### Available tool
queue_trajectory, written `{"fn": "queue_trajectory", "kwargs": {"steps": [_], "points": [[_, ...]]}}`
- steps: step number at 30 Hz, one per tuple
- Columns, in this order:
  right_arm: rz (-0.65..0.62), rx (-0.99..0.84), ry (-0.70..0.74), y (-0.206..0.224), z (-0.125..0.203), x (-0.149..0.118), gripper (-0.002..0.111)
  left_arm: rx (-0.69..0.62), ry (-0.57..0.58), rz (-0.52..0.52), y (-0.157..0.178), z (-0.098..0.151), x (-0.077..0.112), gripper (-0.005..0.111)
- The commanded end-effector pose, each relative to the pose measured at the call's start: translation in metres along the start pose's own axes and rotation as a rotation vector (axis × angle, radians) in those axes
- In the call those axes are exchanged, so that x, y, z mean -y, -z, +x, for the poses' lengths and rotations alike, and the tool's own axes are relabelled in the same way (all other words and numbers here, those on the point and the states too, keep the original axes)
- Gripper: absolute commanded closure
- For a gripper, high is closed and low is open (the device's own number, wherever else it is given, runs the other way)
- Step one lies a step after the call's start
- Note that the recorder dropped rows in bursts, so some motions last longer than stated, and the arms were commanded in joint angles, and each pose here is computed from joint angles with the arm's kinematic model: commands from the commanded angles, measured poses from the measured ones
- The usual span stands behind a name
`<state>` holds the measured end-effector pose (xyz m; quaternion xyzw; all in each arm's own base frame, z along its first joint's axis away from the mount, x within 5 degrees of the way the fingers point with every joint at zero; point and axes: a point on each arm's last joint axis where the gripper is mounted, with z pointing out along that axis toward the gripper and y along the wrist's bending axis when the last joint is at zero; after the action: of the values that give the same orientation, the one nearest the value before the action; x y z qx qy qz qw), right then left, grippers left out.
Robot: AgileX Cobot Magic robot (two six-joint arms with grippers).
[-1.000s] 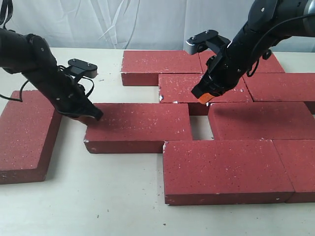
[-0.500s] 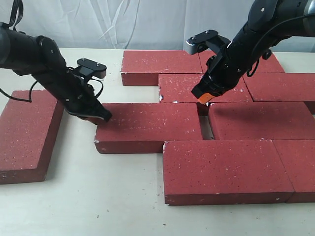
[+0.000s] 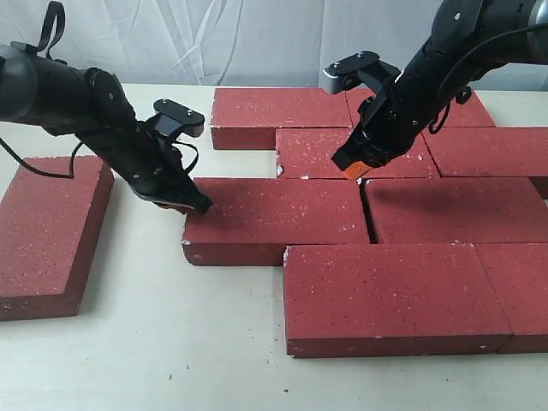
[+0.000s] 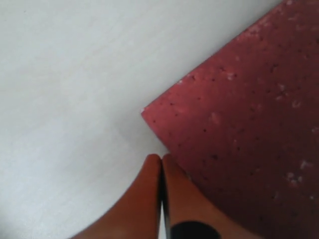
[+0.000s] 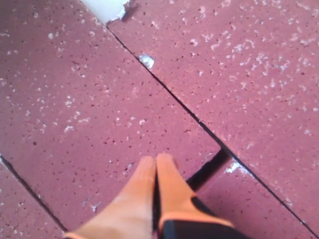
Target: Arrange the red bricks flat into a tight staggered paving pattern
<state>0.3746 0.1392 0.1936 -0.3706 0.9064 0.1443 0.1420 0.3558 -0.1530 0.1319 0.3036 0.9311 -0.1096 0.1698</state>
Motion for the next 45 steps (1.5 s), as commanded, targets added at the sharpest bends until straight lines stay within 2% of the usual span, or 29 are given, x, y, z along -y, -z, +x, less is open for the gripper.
{"fn": "queue_trajectory", "kwargs": {"steps": [1,6,9,12,19,26,31,34,37,40,45], "points": [[0.009,0.016,-0.002,0.004,0.0,0.001,0.109,-0.008,-0.015,0.018,-0.018,-0.007,0.009,0.107],[0.009,0.016,-0.002,0.004,0.0,0.001,0.109,-0.046,-0.034,0.055,-0.022,-0.014,0.014,0.107],[0.007,0.014,-0.002,0.004,0.0,0.001,0.109,-0.118,-0.042,0.096,-0.021,-0.009,0.017,0.107],[0.007,0.014,-0.002,0.004,0.0,0.001,0.109,-0.152,-0.064,0.094,-0.02,-0.005,0.015,0.107],[0.006,0.016,-0.003,0.004,0.0,0.001,0.109,-0.069,-0.084,0.011,-0.02,-0.013,0.008,0.107],[0.006,0.018,-0.005,0.004,0.0,0.001,0.109,-0.05,-0.064,-0.098,0.001,-0.018,0.001,0.107],[0.006,0.018,-0.005,0.004,0.0,0.001,0.109,-0.083,-0.068,-0.1,0.011,-0.017,0.003,0.107],[-0.002,0.025,-0.013,0.004,-0.001,0.0,0.109,-0.129,-0.12,-0.123,0.018,-0.013,0.001,0.107],[-0.043,0.055,-0.052,0.004,-0.004,-0.004,0.109,-0.19,-0.13,-0.164,0.039,-0.009,-0.004,0.107],[-0.123,0.113,-0.053,0.003,-0.012,-0.016,0.109,-0.153,-0.066,-0.175,0.066,-0.005,-0.01,0.107],[-0.248,0.21,0.124,-0.003,-0.03,-0.056,0.109,-0.069,0.025,-0.228,0.104,0.02,-0.032,0.107]]}}
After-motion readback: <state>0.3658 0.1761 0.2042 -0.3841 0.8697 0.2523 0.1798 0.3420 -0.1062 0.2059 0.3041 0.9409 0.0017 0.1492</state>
